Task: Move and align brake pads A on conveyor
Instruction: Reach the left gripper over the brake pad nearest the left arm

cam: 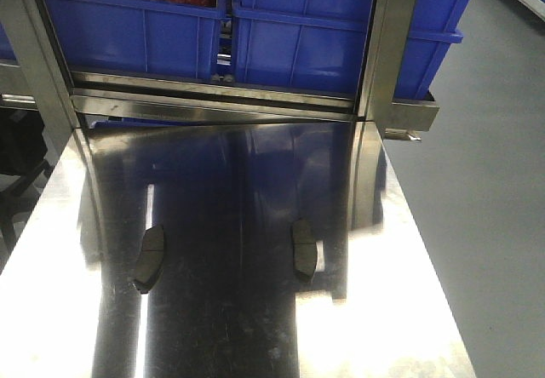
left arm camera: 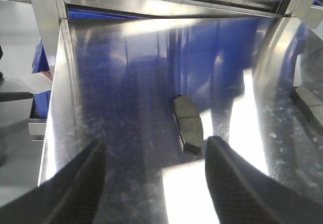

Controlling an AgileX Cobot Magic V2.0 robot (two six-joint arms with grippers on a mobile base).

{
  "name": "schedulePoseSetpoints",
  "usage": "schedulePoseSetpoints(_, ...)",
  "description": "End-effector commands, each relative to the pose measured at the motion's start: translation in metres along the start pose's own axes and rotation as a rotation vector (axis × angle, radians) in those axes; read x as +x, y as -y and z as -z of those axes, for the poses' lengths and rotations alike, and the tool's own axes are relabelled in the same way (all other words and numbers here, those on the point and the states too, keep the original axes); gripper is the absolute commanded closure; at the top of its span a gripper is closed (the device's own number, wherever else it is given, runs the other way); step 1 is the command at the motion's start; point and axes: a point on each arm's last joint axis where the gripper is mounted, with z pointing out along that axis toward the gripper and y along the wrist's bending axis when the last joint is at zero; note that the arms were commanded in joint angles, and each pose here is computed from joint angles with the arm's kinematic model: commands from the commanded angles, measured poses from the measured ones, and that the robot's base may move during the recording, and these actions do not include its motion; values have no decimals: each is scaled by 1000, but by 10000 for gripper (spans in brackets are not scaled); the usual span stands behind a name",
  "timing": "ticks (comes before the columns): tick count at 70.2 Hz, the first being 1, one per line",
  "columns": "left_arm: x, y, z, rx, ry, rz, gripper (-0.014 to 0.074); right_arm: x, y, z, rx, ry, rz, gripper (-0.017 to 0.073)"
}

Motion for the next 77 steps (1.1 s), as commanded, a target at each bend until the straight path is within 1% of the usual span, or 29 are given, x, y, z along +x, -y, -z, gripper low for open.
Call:
schedulePoseSetpoints(1,-14,3,3,22,86,3,188,-16,0,1,9,95,5,23)
schedulePoseSetpoints(43,-16,4,5,25,85,12,188,-16,0,1,9,95,5,23)
schedulePoseSetpoints(51,-33,6,7,18,67,11,186,-16,0,1,9,95,5,23)
schedulePoseSetpoints(53,-38,7,5,13,45,7,186,-16,0,1,9,95,5,23)
schedulePoseSetpoints(63,-66,13,-5,5,-26,-40,186,-16,0,1,9,95,5,23)
schedulePoseSetpoints(69,-81,19,-17,32,-58,-61,186,-16,0,1,9,95,5,23)
schedulePoseSetpoints(77,-93,28,-37,95,-113,-50,186,-16,0,1,9,95,5,23)
